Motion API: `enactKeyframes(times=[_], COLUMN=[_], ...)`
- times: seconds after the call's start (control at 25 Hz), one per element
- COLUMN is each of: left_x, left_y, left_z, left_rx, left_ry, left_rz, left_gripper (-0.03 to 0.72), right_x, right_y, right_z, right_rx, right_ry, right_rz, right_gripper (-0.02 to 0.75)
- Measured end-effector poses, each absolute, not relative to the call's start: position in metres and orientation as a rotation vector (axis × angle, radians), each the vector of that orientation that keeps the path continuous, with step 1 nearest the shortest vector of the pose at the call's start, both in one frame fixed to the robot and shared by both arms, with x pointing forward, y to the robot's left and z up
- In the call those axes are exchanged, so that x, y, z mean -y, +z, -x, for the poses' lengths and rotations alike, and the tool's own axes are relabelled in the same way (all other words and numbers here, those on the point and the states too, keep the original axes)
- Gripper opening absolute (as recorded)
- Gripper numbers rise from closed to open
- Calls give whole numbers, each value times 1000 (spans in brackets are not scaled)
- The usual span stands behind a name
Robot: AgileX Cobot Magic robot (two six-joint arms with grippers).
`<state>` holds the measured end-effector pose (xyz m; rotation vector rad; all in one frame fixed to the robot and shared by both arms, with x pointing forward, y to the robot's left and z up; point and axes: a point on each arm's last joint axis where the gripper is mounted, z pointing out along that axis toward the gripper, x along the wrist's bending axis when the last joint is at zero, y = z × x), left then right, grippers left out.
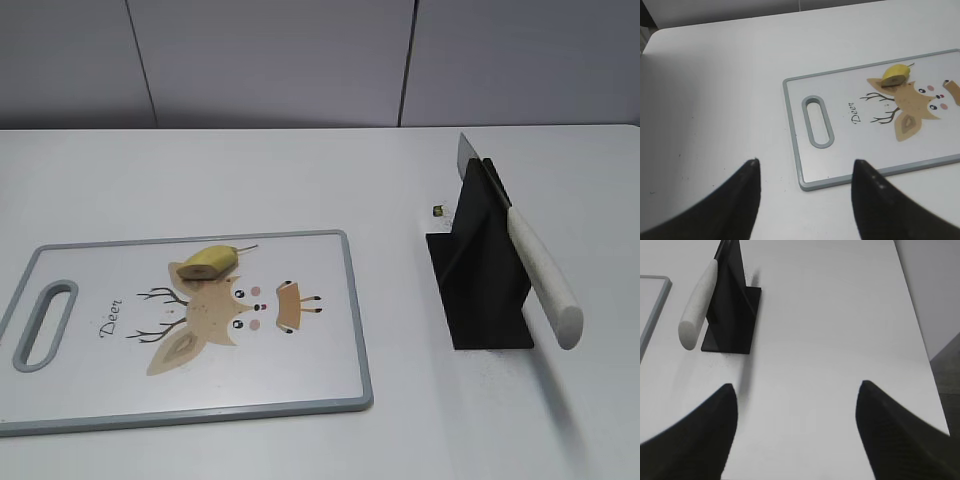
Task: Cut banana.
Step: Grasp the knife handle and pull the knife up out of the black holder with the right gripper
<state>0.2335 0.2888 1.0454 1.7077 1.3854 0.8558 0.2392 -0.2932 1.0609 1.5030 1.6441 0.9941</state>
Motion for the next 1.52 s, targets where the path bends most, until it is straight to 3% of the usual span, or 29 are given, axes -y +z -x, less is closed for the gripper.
enactKeyframes(times=[0.16,0.84,1.52], left_x=[-289,-289,-289], left_y=[1045,1045,1045], left_z=[-233,-233,-233], left_rx=[-1385,-1385,-1386], left_ry=[856,856,857], left_rz=[-1708,-1708,-1708], left_gripper=[564,562,562], right_x=[293,288,232], right_y=[1074,1127,1112], right_z=[-251,-298,-364], right_rx=[-1718,-1839,-2290], right_ry=[929,839,650], right_rz=[-1572,-1786,-1783], right_gripper=[573,575,576])
